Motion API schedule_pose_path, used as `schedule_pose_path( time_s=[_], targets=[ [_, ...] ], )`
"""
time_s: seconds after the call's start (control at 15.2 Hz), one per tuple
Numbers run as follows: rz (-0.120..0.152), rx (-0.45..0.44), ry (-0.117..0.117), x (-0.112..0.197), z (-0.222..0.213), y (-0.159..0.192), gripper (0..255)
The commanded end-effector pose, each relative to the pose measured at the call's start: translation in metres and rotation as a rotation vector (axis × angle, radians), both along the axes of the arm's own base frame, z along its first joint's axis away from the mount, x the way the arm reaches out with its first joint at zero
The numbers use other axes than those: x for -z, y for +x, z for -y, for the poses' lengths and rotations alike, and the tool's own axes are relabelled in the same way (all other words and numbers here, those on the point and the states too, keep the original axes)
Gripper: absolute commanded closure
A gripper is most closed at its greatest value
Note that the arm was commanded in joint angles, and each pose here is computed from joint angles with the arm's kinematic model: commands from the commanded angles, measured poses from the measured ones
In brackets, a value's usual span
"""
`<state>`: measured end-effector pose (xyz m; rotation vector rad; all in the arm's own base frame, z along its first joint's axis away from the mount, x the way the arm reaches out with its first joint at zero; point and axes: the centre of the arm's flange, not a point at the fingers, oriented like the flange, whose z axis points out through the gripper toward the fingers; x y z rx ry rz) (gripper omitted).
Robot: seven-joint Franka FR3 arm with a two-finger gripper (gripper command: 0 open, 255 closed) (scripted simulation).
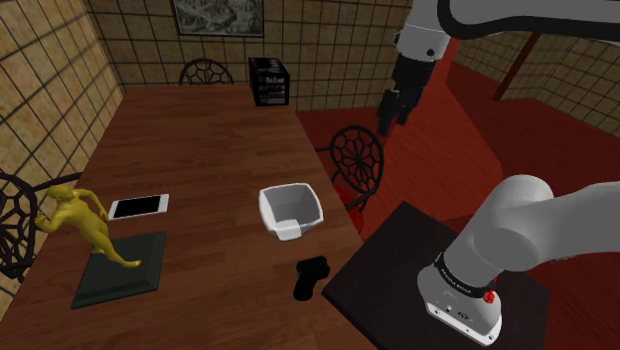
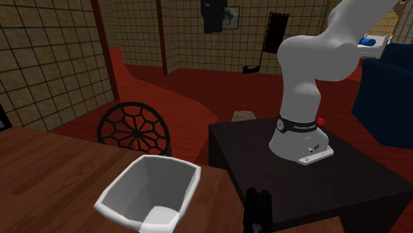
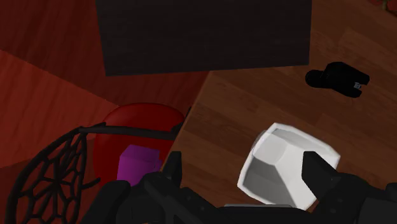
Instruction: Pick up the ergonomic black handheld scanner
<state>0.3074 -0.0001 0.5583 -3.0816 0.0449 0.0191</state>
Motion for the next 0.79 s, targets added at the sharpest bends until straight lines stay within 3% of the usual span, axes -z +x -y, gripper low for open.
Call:
schedule_pose_path(
  time_s=[0.0,0.73],
  targets=[
    [0.000,0.000,0.000,0.000,0.000,0.000,0],
    [0.006,-0.272,-0.019,0.097,-0.110,0.020,0]
  ],
)
